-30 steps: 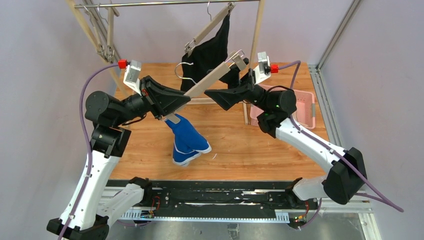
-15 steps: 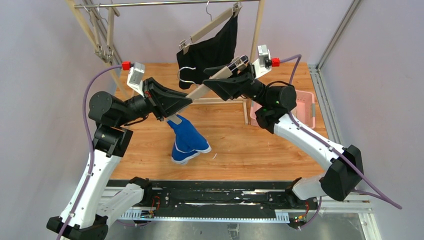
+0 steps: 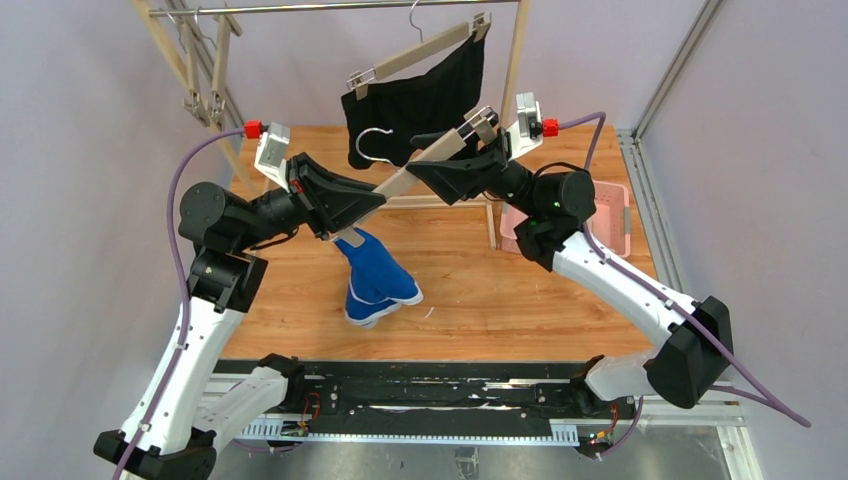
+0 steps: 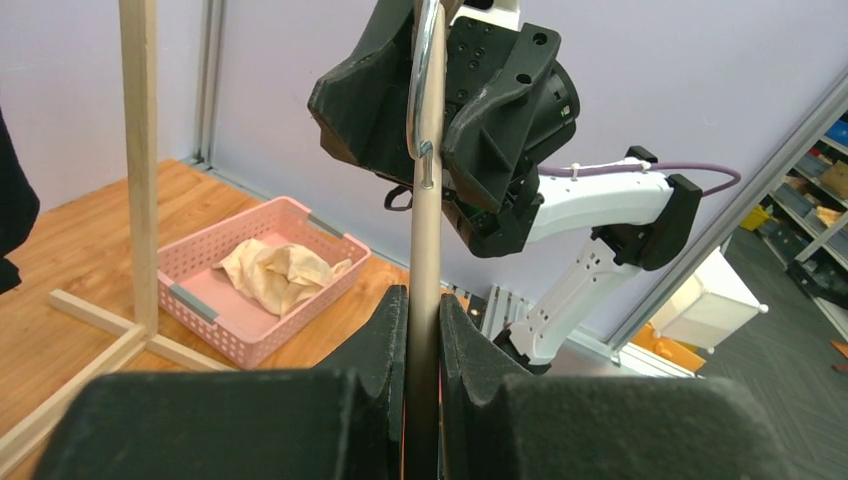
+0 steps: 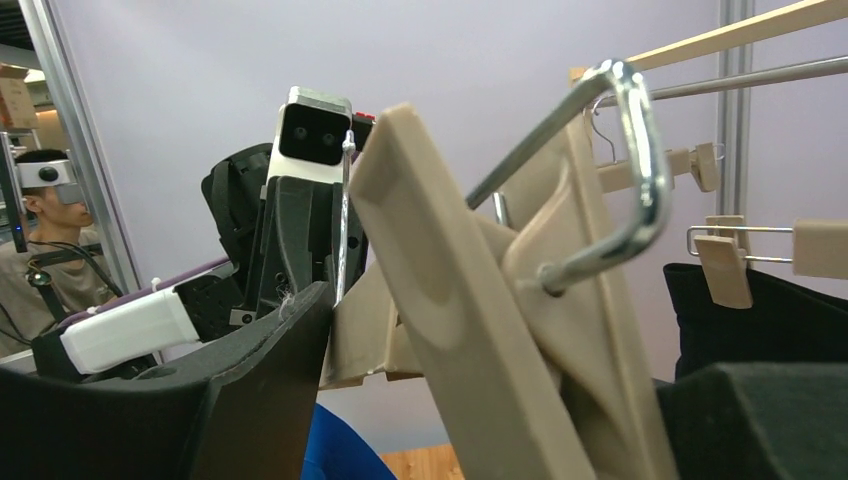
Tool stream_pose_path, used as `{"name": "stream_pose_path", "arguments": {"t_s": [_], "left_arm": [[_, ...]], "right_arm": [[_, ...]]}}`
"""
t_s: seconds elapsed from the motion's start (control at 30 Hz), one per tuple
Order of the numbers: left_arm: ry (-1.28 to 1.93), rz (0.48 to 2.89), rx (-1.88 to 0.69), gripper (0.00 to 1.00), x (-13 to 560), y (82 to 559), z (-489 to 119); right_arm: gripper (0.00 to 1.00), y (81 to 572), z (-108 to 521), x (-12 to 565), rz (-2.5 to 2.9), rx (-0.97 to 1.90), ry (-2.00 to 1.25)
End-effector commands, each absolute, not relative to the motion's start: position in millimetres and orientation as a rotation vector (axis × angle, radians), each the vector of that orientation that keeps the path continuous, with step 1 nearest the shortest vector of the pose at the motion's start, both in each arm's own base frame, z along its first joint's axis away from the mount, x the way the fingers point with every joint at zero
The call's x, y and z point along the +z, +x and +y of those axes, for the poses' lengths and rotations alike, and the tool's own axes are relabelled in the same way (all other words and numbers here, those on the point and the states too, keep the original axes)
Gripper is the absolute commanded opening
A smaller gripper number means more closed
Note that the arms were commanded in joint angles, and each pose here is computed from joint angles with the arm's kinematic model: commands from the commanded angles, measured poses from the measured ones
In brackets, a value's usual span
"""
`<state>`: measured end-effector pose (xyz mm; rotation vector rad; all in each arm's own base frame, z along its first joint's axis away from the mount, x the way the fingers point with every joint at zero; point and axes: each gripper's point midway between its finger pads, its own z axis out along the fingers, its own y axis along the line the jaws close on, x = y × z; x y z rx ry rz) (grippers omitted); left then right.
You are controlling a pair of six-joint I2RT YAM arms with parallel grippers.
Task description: Remove the underwear clipped to the hanger
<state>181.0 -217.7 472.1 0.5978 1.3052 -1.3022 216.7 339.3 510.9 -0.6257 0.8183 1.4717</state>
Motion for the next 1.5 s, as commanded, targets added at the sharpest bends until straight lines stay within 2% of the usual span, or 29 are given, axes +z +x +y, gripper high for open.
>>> {"name": "stream_pose_path", "arguments": {"t_s": [0.0,0.07,0.13,0.2,0.27,0.3,0.5,0.63,0.77,0.8,0.83,0.87,1.07,1.23,1.47], "left_arm": [[0.581,1.218,-1.292,0.0,496,178,-215],[0.583,1.219,-1.295,0.0,496,177,-215],[0.584,1.218,-1.296,0.0,495,177,-216],[0.575,1.224,-1.294,0.0,493,179,-216],[0.562,1.227,-1.291,0.0,492,181,-215],[0.557,1.226,-1.291,0.0,492,182,-215],[0.536,1.239,-1.306,0.06,488,186,-216],[0.516,1.248,-1.304,0.3,482,186,-215],[0.551,1.274,-1.295,0.48,469,182,-215],[0.553,1.289,-1.277,0.59,465,182,-215],[0.553,1.304,-1.254,0.9,461,183,-213],[0.553,1.315,-1.229,0.99,458,184,-211],[0.529,1.391,-1.08,0.98,437,192,-198],[0.544,1.427,-1.109,0.98,417,192,-203],[0.587,1.53,-1.115,0.98,337,208,-212]], "right_arm": [[0.55,207,338,516,0.783,1.443,-0.64],[0.47,207,338,517,0.782,1.447,-0.642],[0.25,207,339,521,0.774,1.452,-0.651],[0.18,207,341,522,0.782,1.461,-0.655],[0.03,206,343,521,0.781,1.468,-0.671],[0.01,206,343,520,0.785,1.468,-0.67],[0.01,208,341,517,0.8,1.446,-0.661],[0.01,205,337,520,0.793,1.427,-0.656],[0.01,204,331,523,0.799,1.401,-0.646],[0.01,203,330,523,0.799,1.397,-0.645],[0.01,203,329,523,0.803,1.394,-0.641],[0.01,202,328,523,0.801,1.394,-0.638],[0.01,202,325,522,0.804,1.378,-0.632],[0.0,208,325,521,0.825,1.375,-0.603],[0.01,207,325,524,0.811,1.401,-0.589]]}}
